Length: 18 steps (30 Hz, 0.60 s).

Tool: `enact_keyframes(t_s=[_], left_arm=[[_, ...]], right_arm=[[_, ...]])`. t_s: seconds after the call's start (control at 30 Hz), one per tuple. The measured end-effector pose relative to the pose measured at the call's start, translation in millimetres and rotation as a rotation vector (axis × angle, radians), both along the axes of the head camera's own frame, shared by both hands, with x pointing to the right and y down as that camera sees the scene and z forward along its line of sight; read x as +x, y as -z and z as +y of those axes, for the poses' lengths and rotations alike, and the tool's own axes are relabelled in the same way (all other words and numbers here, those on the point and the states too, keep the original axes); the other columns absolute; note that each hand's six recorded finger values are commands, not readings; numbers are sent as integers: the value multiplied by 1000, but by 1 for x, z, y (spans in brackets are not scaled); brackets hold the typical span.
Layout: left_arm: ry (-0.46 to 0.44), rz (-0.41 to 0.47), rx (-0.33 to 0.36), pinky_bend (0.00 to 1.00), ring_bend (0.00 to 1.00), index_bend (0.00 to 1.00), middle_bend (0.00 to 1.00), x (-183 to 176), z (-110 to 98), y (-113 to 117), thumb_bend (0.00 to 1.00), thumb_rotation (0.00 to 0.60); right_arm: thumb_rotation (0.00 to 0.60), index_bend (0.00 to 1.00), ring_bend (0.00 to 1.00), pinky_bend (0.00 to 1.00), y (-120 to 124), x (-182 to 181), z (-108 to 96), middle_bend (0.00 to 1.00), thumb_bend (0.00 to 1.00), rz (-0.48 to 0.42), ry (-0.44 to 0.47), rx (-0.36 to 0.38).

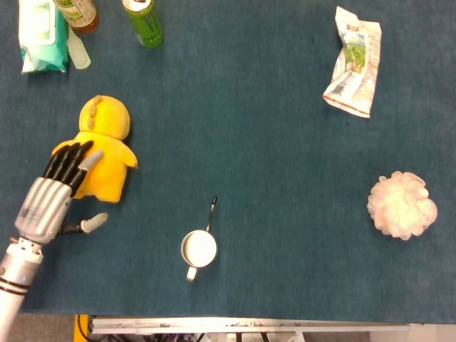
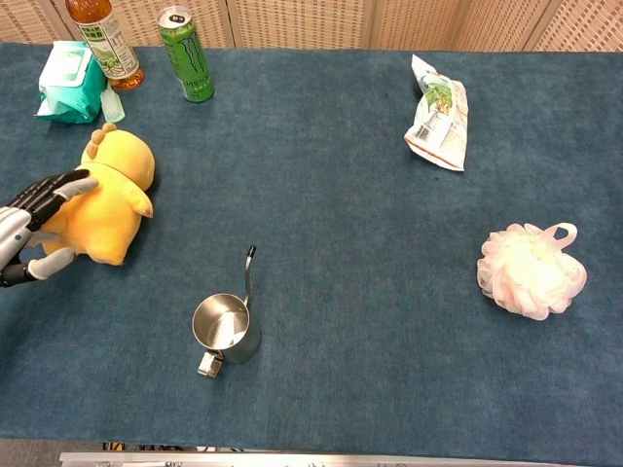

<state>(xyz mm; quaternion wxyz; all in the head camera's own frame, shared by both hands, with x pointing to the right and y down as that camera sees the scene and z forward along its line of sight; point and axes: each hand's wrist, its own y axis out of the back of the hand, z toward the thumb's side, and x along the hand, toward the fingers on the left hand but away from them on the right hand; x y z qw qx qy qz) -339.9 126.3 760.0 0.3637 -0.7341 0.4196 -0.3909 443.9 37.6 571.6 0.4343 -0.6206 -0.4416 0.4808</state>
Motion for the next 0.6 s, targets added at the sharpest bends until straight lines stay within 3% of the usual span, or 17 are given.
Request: enact_keyframes(t_s=[0.6], left_arm=[[47,-31,2,0,0,0,0,-26,26,17,3,6]], right_arm=[[600,278,234,261,3,-1,3,342,167,1,4,6]])
